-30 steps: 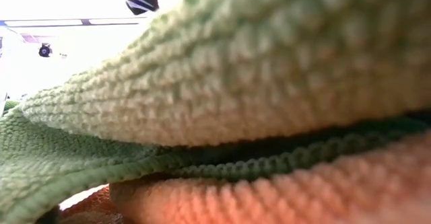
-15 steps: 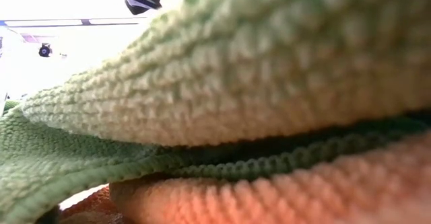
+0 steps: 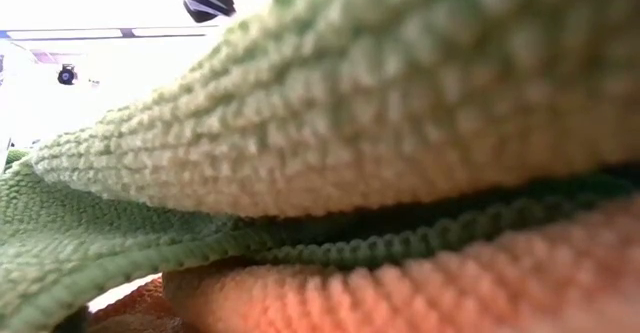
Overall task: Sort microfiber towel by color & place in baskets
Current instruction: Put the orange microfiber cloth into the left transparent bin
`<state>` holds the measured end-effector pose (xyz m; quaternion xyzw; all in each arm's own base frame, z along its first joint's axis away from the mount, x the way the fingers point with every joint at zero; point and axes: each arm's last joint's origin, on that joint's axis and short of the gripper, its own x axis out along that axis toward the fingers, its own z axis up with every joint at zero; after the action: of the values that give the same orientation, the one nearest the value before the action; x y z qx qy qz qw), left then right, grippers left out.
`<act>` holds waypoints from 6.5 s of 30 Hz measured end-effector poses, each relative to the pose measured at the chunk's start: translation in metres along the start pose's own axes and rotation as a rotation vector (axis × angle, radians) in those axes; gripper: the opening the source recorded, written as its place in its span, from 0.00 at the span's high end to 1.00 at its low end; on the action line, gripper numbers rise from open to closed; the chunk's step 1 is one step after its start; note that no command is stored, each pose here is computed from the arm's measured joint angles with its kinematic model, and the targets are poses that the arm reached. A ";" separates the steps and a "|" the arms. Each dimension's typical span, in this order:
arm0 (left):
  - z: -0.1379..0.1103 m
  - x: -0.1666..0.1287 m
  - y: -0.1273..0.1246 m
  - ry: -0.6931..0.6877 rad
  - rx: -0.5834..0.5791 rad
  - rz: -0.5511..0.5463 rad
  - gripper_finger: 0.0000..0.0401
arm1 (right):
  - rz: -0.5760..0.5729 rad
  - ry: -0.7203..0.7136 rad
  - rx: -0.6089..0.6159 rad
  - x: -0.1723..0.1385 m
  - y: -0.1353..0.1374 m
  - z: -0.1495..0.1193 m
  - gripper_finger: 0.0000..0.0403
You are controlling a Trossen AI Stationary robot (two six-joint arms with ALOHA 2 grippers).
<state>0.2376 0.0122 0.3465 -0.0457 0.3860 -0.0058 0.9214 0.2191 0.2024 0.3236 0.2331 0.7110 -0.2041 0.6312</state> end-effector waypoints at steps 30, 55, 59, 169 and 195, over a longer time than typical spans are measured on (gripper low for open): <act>-0.056 0.007 0.003 0.037 0.061 0.001 0.83 | -0.332 -0.463 0.062 -0.025 -0.097 0.147 0.81; -0.039 0.007 0.023 -0.132 0.104 0.079 0.83 | -0.623 -0.275 0.041 0.029 -0.152 0.176 0.83; -0.030 0.006 0.023 -0.219 0.104 0.099 0.83 | -0.721 -0.262 0.039 0.049 -0.163 0.177 0.83; -0.001 -0.014 0.034 -0.271 0.003 0.192 0.83 | -0.046 -0.195 0.158 0.141 -0.323 0.234 0.97; -0.001 -0.014 0.035 -0.255 0.049 0.250 0.83 | 0.043 -0.686 0.331 -0.013 -0.319 0.225 0.98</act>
<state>0.2256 0.0480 0.3526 0.0245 0.2683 0.1052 0.9573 0.2134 -0.1878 0.3084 0.2649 0.4110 -0.3691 0.7904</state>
